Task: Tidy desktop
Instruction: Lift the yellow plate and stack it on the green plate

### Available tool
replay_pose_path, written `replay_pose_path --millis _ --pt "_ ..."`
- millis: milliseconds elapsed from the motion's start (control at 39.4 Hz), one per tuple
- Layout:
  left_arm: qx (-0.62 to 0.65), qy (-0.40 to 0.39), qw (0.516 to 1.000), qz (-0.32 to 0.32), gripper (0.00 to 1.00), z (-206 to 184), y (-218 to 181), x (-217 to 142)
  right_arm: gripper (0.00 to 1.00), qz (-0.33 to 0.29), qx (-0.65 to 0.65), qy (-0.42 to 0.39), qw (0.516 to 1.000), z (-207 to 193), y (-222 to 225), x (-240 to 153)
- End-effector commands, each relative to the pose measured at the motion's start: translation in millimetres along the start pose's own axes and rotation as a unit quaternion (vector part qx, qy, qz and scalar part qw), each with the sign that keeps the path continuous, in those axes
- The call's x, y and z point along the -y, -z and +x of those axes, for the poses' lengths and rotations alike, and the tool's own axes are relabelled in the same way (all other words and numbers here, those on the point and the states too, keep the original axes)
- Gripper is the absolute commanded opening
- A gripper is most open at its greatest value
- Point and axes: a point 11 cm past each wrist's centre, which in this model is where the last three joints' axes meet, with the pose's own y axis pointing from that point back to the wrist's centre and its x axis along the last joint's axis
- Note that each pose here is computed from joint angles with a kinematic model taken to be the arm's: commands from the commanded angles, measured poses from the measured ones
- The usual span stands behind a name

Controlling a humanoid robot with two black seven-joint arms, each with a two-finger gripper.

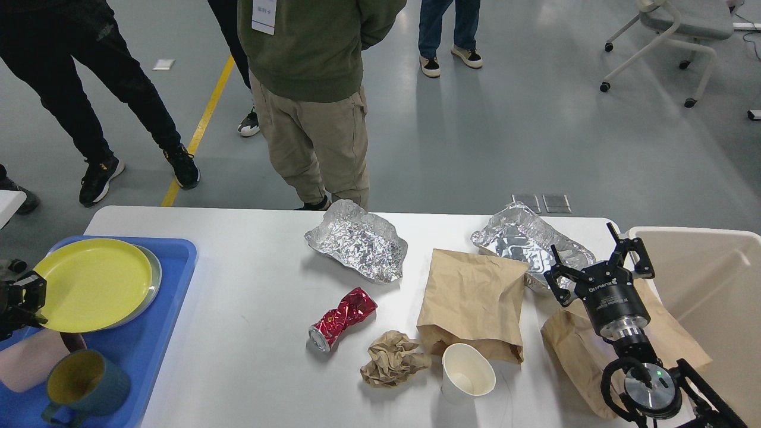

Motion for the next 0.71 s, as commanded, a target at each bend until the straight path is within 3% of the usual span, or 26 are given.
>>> replay_pose_path --millis 0,254,685 --pt "-0.007 -0.052 0.999 0.001 0.0 20.9 -0.2 8.8 1.0 0.0 0.0 0.001 1.0 -0.4 0.5 0.5" --pt "-0.001 -0.146 0.989 0.003 0.0 44.6 -13.9 20.6 1.0 0.0 0.0 0.0 1.0 -0.1 -0.3 0.0" --pt "0.005 -0.111 0.994 0.005 0.0 16.1 -21.0 48.0 1.0 0.0 0.0 0.001 1.0 -0.6 -0.1 0.5"
